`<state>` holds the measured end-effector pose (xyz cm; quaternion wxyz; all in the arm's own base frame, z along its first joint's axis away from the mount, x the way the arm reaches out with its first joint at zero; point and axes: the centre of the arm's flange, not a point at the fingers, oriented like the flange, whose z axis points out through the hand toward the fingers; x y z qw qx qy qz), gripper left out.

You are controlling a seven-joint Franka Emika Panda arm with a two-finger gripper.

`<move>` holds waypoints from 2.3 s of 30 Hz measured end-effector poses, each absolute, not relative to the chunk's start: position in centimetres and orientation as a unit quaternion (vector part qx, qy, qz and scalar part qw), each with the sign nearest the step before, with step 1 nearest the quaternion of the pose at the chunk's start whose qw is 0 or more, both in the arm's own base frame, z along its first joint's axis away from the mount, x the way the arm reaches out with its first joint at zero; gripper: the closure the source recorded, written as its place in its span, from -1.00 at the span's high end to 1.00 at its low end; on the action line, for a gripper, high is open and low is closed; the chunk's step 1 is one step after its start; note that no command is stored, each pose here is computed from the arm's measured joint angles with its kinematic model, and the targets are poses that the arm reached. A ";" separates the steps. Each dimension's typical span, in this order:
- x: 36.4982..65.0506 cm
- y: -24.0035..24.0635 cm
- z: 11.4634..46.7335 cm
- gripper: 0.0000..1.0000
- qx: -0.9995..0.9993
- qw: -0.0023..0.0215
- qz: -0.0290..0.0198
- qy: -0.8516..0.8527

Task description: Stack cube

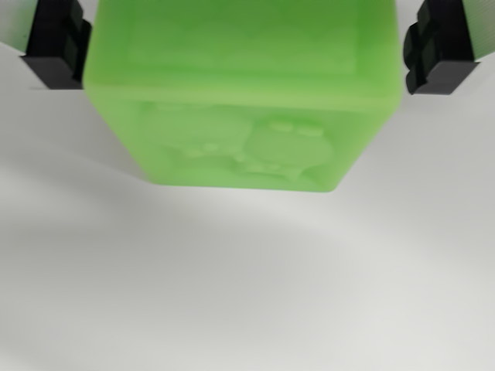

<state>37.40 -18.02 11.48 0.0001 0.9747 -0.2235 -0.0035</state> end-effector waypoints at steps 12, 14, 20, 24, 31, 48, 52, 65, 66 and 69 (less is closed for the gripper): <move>37.4 -18.0 11.5 -1.00 0.975 0.000 -0.003 -0.223; 37.4 -18.0 11.5 -1.00 0.975 0.000 -0.003 -0.223; 37.4 -18.0 11.5 -1.00 0.975 0.000 -0.003 -0.223; 37.4 -18.0 11.5 -1.00 0.975 0.000 -0.003 -0.223; 37.4 -18.0 11.5 -1.00 0.975 0.000 -0.003 -0.223; 37.5 -18.0 12.1 -1.00 0.975 0.000 -0.002 -0.223; 37.5 -18.0 12.6 -1.00 0.975 0.000 -0.001 -0.224; 37.5 -18.0 14.7 -1.00 0.975 0.000 -0.001 -0.223; 37.5 -18.0 14.9 -1.00 0.975 0.000 -0.001 -0.223; 37.6 -18.1 15.6 -1.00 0.975 0.000 -0.001 -0.223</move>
